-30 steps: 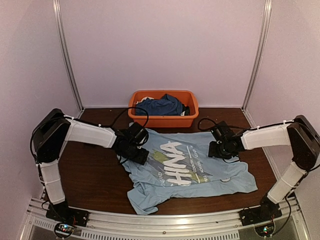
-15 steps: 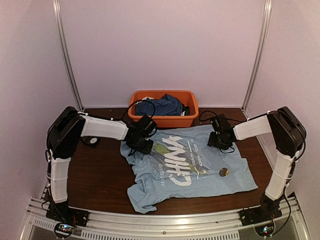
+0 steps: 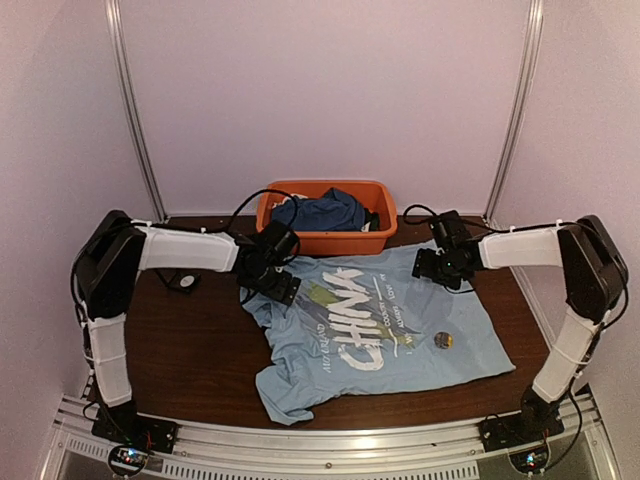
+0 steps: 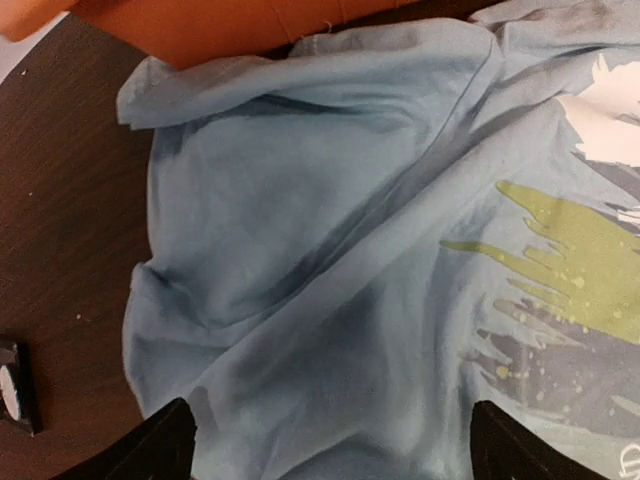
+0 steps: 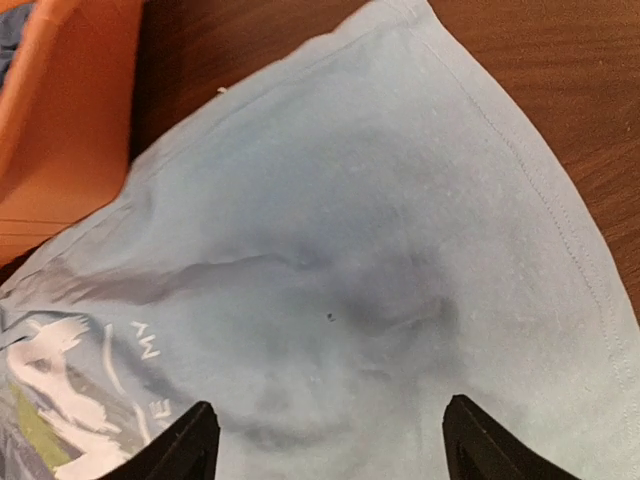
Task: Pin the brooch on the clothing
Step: Move the clothing with brooches to the center of the board, then pick up the brooch from the brooch box.
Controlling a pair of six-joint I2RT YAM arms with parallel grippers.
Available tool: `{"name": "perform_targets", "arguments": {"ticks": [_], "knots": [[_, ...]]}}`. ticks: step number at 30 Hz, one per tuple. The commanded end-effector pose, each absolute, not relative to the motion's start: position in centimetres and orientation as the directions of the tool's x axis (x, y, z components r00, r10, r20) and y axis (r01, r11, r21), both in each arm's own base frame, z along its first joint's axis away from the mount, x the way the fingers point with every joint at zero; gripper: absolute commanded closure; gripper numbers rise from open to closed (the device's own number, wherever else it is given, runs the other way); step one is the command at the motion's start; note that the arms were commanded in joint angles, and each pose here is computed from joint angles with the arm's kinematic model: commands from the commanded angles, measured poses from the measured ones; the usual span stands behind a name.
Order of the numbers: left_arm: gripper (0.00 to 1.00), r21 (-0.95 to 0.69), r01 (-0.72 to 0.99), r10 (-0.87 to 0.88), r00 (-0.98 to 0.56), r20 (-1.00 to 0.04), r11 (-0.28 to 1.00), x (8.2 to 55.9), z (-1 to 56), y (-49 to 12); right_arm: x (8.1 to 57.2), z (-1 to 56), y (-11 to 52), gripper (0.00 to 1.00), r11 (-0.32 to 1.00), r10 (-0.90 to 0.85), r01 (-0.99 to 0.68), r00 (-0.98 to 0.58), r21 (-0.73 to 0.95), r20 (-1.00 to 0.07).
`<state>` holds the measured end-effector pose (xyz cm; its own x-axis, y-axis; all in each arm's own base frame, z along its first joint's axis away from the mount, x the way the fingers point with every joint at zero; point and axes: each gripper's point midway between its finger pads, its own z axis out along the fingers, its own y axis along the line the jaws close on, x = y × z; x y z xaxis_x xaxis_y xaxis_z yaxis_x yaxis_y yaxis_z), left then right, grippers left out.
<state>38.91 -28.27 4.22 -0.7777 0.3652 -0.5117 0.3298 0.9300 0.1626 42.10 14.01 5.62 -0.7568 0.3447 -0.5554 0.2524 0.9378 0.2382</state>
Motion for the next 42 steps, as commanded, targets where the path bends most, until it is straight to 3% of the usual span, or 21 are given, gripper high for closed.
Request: {"name": "perform_targets", "arguments": {"ticks": [1, 6, 14, 18, 27, 36, 42], "knots": [[0.02, 0.103, 0.250, 0.259, -0.746, -0.614, 0.963, 37.7, 10.4, -26.1, 40.2, 12.2, 16.2, 0.13, 0.938, 0.302, 0.114, -0.735, 0.328, -0.607], [0.02, 0.039, 0.083, 0.089, -0.770, -0.632, 0.996, 37.3, 11.9, -20.4, 37.1, 15.9, 19.1, 0.07, 0.940, 0.214, -0.034, -0.717, 0.339, -0.664], [0.02, -0.026, -0.173, -0.154, -0.786, -0.598, 0.985, 39.4, 9.8, -10.2, 33.4, 16.9, 23.3, 0.08, 0.938, 0.092, -0.175, -0.704, 0.298, -0.704], [0.02, 0.025, -0.231, -0.170, -0.780, -0.602, 0.973, 41.2, 9.8, -7.5, 32.4, 16.3, 24.6, 0.10, 0.934, 0.062, -0.205, -0.713, 0.293, -0.699], [0.07, 0.055, -0.241, -0.174, -0.822, -0.542, 0.969, 44.5, 7.4, -5.8, 30.9, 16.0, 26.2, 0.12, 0.933, 0.015, -0.243, -0.713, 0.267, -0.701], [0.17, 0.030, -0.256, -0.207, -0.841, -0.500, 0.966, 44.4, 5.2, -4.9, 30.5, 15.8, 26.5, 0.13, 0.932, 0.004, -0.251, -0.715, 0.262, -0.699], [0.18, 0.045, -0.256, -0.204, -0.855, -0.476, 0.966, 44.0, 4.0, -4.8, 30.4, 15.7, 26.8, 0.14, 0.930, 0.001, -0.255, -0.719, 0.265, -0.695]]}}
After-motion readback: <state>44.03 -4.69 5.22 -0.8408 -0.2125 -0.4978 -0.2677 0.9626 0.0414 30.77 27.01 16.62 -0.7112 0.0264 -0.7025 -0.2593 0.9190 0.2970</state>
